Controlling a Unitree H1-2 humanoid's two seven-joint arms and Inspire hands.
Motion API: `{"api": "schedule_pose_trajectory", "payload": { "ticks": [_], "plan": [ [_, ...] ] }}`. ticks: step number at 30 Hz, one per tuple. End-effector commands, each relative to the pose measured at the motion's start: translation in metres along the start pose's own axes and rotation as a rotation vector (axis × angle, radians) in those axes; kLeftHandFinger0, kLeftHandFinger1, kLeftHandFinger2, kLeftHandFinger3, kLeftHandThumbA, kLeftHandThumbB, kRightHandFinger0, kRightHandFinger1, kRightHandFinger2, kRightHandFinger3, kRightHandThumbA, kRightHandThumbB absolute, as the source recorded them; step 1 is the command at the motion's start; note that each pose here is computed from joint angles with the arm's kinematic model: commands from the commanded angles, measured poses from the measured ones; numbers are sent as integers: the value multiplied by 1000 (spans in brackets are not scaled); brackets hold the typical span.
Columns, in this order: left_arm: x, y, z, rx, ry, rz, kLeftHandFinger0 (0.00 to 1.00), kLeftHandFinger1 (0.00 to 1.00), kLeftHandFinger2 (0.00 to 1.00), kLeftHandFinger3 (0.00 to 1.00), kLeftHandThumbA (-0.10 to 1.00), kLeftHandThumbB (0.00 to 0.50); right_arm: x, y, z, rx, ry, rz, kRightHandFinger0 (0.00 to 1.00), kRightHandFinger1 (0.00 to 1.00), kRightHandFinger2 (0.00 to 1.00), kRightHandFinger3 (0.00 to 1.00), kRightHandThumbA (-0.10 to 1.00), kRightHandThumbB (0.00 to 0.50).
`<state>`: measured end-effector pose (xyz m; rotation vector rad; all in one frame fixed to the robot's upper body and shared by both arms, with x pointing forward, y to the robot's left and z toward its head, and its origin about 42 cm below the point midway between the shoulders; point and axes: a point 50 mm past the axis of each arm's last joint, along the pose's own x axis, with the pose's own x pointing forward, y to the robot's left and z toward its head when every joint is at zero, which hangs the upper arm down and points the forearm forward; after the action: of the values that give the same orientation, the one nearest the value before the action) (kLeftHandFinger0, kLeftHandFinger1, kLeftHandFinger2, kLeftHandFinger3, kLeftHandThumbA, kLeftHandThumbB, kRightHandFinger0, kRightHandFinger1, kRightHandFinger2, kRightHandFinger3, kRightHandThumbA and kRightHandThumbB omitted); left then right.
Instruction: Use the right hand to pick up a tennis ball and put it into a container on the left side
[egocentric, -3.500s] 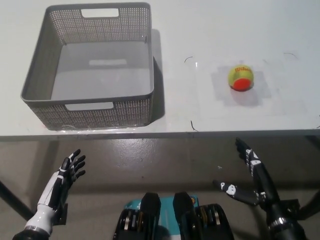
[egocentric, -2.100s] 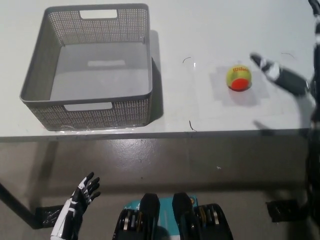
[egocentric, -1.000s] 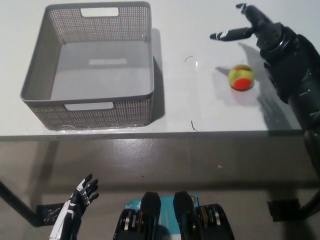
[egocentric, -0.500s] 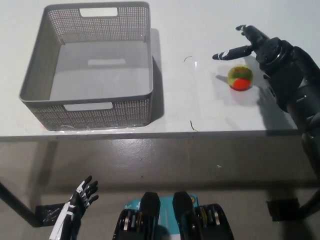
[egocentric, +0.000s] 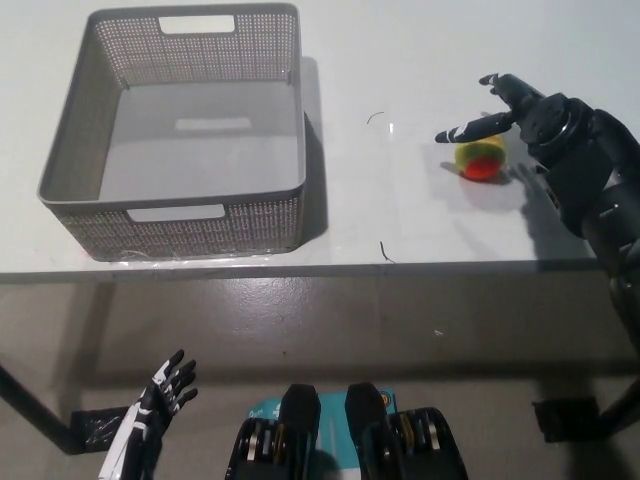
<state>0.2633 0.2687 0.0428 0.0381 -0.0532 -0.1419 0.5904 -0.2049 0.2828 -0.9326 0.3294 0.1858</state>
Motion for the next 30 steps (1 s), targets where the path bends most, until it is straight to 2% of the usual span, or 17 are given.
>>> {"api": "schedule_pose_trajectory", "payload": {
  "ticks": [1, 2, 8, 14, 18, 23, 30],
  "plan": [
    [9, 5, 11, 2, -69, -4, 1000, 1000, 1000, 1000, 1000, 232, -3, -22, 5, 8, -30, -17, 1000, 1000, 1000, 1000, 1000, 445],
    [8, 5, 12, 0, -63, -2, 1000, 1000, 1000, 1000, 1000, 232, -2, -19, 2, 2, -18, -23, 1000, 1000, 1000, 1000, 991, 424],
    [9, 6, 11, -4, -67, -3, 1000, 1000, 1000, 1000, 1000, 251, -1, -13, -11, 35, 9, -10, 1000, 1000, 1000, 1000, 957, 416],
    [14, 7, 15, 0, -75, -4, 1000, 1000, 1000, 1000, 1000, 243, 0, -10, -18, 69, 9, -4, 1000, 1000, 1000, 1000, 928, 414],
    [16, 7, 16, -3, -82, -5, 1000, 1000, 1000, 1000, 1000, 256, 0, -7, -20, 61, -1, 8, 1000, 1000, 1000, 1000, 898, 410],
    [16, 8, 15, -16, -83, -6, 1000, 1000, 1000, 1000, 1000, 259, 1, 0, -21, 49, 6, 20, 1000, 1000, 1000, 1000, 941, 403],
    [20, 8, 16, -12, -90, -12, 1000, 1000, 1000, 1000, 1000, 250, 1, 0, -20, 78, -6, 14, 1000, 1000, 1000, 1000, 912, 401]
  ]
}}
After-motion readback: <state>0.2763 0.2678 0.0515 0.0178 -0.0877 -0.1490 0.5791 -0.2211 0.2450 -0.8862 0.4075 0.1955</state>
